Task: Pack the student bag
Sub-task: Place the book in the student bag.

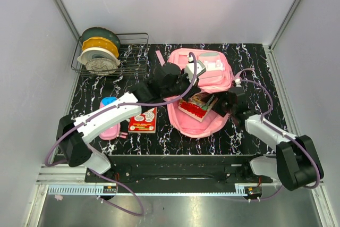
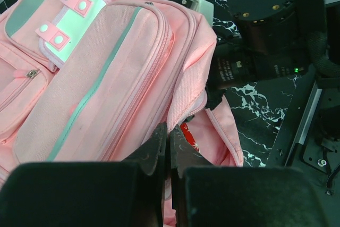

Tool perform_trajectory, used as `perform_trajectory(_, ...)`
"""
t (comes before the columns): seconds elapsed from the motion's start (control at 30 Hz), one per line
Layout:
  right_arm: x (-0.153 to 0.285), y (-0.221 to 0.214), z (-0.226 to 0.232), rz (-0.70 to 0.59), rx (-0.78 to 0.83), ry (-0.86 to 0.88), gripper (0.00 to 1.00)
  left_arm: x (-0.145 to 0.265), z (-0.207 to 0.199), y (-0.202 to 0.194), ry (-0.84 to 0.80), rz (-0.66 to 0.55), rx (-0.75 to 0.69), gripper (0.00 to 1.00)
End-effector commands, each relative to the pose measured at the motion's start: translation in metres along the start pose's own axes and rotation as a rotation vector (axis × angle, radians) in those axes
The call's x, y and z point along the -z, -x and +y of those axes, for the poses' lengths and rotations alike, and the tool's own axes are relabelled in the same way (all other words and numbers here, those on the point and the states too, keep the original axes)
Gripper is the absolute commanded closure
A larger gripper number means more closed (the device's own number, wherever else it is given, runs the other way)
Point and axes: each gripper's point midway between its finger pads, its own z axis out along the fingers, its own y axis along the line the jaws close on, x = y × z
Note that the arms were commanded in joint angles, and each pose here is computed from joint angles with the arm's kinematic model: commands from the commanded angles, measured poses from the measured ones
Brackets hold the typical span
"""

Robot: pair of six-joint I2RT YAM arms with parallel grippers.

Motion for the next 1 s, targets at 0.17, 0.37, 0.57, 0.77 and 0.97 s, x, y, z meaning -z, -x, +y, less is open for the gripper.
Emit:
perform_trajectory(0.17, 0.024, -0.009, -0.008, -0.027, -0.065, 0.015, 0.09, 0.018, -0.014, 0.067, -0.050, -0.231, -0.014, 1.00)
perform_trajectory(0.37, 0.020, -0.004, -0.007, -0.060, -0.118, 0.019, 0.21, 0.017, -0.018, 0.067, -0.073, -0.232, -0.001, 1.00)
perform_trajectory(0.57, 0.006, 0.009, 0.003, -0.124, -0.113, 0.089, 0.65, 0.016, -0.023, 0.064, -0.102, -0.225, 0.000, 1.00)
perform_trajectory(0.77, -0.013, 0.032, 0.015, -0.187, 0.024, 0.106, 0.65, 0.013, -0.031, 0.057, -0.150, -0.193, -0.020, 1.00)
perform_trajectory(0.97, -0.027, 0.043, 0.012, -0.218, 0.202, 0.086, 0.30, 0.012, -0.036, 0.051, -0.184, -0.176, -0.030, 1.00)
